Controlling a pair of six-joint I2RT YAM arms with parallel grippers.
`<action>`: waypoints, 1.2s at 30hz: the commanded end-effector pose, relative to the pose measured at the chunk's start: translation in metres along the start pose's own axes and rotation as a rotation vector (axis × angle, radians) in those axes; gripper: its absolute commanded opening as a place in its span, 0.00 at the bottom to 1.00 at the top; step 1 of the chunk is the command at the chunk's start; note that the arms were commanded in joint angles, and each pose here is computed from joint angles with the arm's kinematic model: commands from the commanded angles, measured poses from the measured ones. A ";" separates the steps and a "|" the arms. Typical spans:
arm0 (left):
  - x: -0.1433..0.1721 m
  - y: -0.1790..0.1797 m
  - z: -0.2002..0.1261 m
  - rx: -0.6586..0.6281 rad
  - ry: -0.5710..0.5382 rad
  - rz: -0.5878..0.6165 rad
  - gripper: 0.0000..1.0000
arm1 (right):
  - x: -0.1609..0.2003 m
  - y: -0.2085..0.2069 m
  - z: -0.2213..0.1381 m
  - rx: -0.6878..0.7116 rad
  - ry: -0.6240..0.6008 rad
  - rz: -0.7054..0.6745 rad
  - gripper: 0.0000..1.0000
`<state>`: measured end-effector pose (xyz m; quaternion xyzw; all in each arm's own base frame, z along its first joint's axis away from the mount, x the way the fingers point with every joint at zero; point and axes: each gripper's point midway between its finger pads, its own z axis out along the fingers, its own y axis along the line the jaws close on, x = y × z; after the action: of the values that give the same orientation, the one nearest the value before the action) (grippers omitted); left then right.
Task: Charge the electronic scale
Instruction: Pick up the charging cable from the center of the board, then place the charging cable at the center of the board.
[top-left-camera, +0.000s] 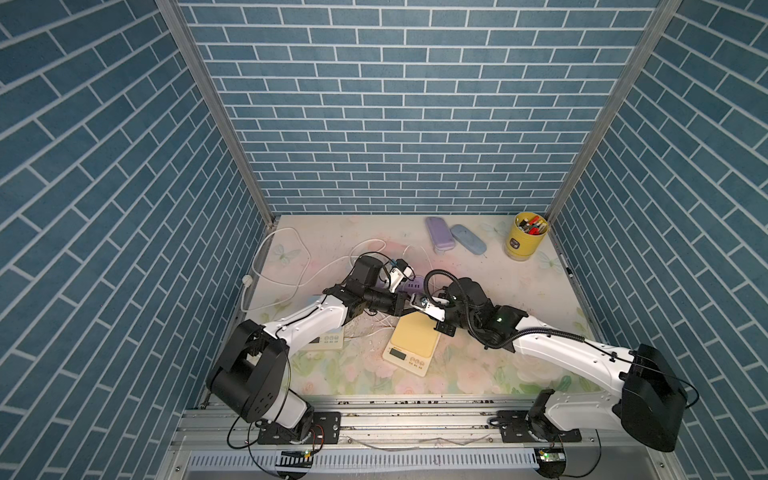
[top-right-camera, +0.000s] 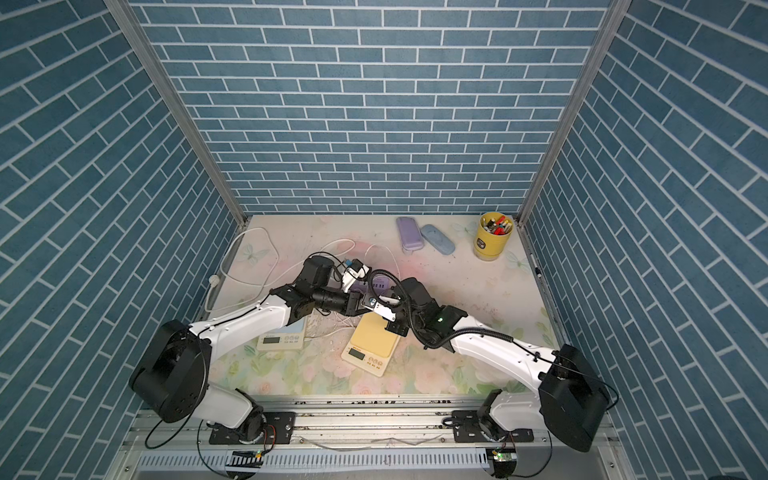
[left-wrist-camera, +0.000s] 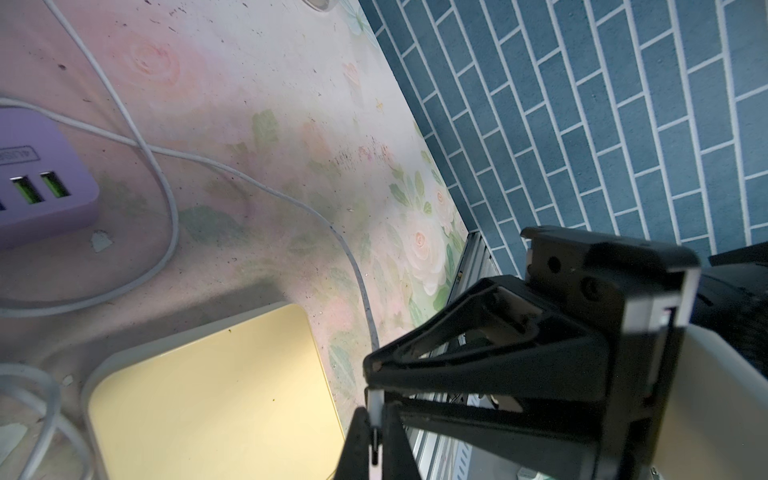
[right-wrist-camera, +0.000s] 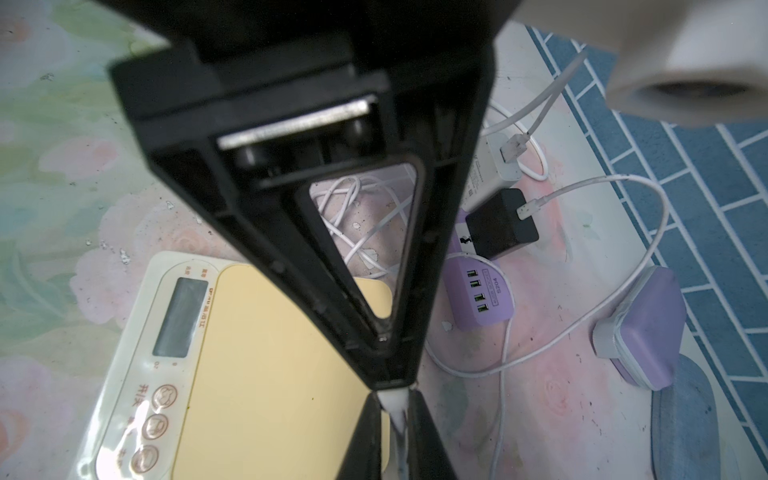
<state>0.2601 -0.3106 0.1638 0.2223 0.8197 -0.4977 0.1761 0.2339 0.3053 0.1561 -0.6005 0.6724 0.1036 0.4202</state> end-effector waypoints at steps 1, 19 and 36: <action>-0.004 -0.007 -0.001 0.019 0.006 0.027 0.00 | -0.006 0.002 0.001 -0.021 -0.009 -0.042 0.13; 0.003 0.011 -0.022 -0.152 0.032 0.055 0.53 | 0.026 0.007 -0.023 -0.072 0.251 0.133 0.00; 0.100 0.087 -0.047 -0.520 0.133 -0.067 0.54 | 0.081 0.120 -0.043 -0.224 0.739 0.403 0.00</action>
<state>0.2219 -0.2201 0.0674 0.1794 0.9329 -0.2811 0.1361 0.1261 0.2519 0.0898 -0.5386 0.8388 0.0294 0.0734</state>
